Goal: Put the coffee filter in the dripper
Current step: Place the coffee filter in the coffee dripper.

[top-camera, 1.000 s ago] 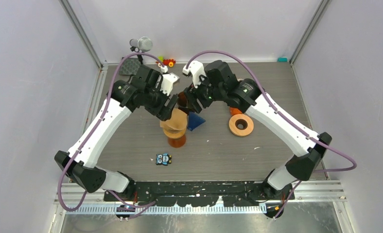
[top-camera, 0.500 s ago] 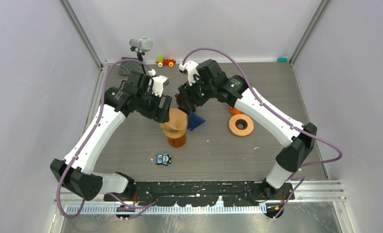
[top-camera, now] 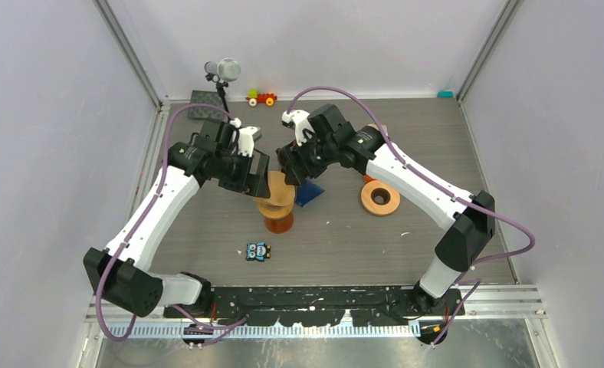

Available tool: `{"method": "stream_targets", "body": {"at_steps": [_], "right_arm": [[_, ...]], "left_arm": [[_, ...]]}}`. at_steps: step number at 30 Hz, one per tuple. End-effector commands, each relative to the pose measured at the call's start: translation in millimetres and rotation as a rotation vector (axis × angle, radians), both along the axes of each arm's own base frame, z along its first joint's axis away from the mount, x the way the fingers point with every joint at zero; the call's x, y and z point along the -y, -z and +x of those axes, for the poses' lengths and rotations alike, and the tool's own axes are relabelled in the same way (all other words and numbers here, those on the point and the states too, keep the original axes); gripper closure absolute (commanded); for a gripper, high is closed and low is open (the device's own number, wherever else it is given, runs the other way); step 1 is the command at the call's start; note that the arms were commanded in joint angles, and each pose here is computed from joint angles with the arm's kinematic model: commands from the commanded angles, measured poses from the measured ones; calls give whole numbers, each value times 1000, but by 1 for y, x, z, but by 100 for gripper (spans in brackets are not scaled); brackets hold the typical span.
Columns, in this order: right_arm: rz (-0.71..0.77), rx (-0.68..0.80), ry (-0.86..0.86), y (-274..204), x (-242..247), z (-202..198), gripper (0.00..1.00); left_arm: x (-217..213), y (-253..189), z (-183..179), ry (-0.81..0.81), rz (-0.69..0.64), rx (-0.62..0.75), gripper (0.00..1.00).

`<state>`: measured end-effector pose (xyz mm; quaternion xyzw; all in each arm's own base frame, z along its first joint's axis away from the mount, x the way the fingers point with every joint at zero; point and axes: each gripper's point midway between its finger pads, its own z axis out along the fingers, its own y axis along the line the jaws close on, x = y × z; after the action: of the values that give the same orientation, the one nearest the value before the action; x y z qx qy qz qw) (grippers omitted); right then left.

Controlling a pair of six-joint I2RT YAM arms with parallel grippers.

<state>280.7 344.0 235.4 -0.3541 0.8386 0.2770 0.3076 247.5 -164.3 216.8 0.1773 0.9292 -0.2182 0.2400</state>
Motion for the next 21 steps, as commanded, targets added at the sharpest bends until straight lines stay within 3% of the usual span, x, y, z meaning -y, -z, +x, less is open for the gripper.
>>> {"method": "stream_targets", "body": {"at_steps": [1, 21], "right_arm": [[68, 8, -12, -13, -11, 1, 31], [18, -70, -4, 20, -20, 8, 33]], "left_arm": [[5, -11, 0, -3, -60, 44, 18], [5, 13, 8, -8, -31, -8, 21]]}}
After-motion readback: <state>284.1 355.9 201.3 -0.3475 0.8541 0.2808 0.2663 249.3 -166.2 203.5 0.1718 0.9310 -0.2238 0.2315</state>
